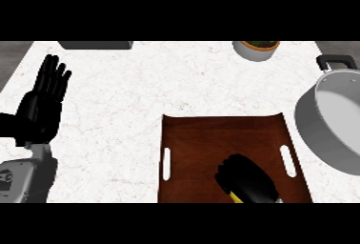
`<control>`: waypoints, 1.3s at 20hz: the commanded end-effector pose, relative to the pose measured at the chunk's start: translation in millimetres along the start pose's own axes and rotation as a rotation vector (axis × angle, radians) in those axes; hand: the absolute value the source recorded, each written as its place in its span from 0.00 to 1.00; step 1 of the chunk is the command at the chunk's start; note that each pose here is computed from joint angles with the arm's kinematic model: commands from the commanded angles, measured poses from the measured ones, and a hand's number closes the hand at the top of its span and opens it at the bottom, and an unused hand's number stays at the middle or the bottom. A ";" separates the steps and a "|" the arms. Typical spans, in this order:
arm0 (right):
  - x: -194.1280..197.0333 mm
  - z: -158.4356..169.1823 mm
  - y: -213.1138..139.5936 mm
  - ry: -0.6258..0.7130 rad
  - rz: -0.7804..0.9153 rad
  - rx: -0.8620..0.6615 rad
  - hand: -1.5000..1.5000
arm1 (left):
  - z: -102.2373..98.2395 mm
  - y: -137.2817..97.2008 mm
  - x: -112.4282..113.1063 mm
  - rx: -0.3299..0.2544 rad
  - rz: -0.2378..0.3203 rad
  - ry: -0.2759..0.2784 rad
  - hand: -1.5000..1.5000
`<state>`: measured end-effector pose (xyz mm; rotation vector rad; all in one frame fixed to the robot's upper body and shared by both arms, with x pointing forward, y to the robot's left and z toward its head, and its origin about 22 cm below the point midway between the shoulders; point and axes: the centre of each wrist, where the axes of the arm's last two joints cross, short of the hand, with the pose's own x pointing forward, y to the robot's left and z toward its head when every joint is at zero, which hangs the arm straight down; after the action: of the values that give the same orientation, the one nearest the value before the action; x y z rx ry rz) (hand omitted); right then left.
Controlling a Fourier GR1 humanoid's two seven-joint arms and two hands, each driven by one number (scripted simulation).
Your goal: Pick the lemon from the tray and place it in the pot
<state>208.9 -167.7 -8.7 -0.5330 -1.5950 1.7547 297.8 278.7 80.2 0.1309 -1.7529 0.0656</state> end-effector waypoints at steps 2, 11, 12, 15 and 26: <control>99.9 34.1 24.4 -0.136 -0.134 -0.055 1.00 | 1.2 9.7 4.5 0.026 -0.009 0.000 0.50; 112.4 121.5 -56.2 0.145 -0.090 -0.412 1.00 | 0.7 2.2 -7.4 0.046 -0.008 -0.002 0.50; 113.6 128.6 -65.5 0.183 -0.103 -0.455 1.00 | 12.8 7.1 -12.0 0.015 -0.007 0.022 0.50; 108.9 147.3 -98.4 0.255 -0.119 -0.601 1.00 | 5.9 -1.7 -14.7 0.007 0.010 0.000 0.50; 64.7 170.4 -119.2 0.493 -0.064 -0.803 1.00 | -2.3 -1.1 3.1 -0.004 0.009 -0.030 0.50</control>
<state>76.2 -222.3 107.7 -1.2378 -1.8110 0.9968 298.7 277.0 78.4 0.1260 -1.7659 0.0644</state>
